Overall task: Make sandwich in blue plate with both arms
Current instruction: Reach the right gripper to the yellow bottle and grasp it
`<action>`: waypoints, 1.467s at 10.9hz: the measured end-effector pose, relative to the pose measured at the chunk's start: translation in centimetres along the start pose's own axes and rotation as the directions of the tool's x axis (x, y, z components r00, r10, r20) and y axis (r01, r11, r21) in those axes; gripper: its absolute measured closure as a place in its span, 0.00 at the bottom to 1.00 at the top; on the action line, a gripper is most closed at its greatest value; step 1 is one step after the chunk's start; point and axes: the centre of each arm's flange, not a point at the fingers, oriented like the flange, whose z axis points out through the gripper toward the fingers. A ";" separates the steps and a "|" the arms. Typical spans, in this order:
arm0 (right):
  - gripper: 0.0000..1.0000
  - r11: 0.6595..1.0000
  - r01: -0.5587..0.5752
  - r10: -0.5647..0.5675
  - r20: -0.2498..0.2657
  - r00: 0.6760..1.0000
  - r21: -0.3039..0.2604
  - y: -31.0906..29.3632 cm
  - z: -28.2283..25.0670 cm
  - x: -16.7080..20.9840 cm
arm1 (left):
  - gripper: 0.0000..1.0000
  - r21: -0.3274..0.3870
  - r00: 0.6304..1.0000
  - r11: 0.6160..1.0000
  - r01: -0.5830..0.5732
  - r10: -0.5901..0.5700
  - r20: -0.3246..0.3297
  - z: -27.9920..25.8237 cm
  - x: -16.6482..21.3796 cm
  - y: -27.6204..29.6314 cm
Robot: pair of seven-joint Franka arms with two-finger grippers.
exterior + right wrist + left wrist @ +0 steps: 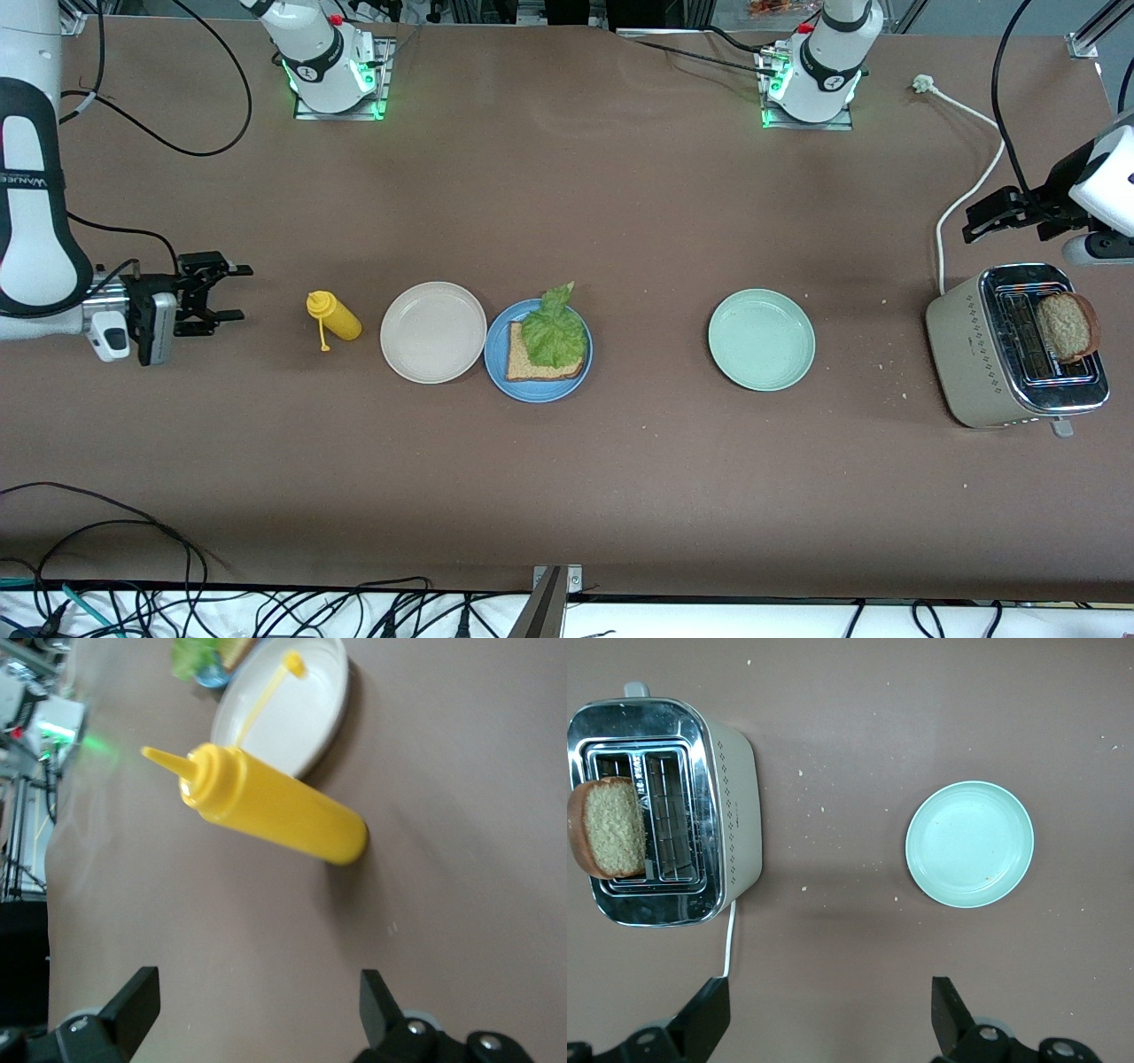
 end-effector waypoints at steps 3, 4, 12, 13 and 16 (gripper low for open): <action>0.00 0.969 0.224 -0.214 -0.106 0.971 0.100 1.1 4.2 0.8 | 0.00 0.000 1.000 1.000 0.000 0.000 0.000 0.0 0.0 0.0; 0.00 0.950 0.291 -0.277 -0.132 0.952 0.109 1.2 5.2 1.3 | 0.00 0.000 1.000 1.000 0.000 0.000 0.000 0.0 0.0 0.0; 0.02 0.799 0.598 -0.564 -0.272 0.780 0.058 2.6 9.4 2.9 | 0.00 0.000 1.000 1.000 0.000 0.000 0.000 0.0 0.0 0.0; 0.03 0.785 0.618 -0.582 -0.295 0.758 0.040 2.7 9.6 3.1 | 0.00 0.000 1.000 1.000 0.000 0.000 0.000 0.0 0.0 0.0; 0.33 0.766 0.642 -0.601 -0.322 0.731 0.029 2.7 10.3 3.8 | 0.00 0.000 1.000 1.000 0.000 0.000 0.000 0.0 0.0 0.0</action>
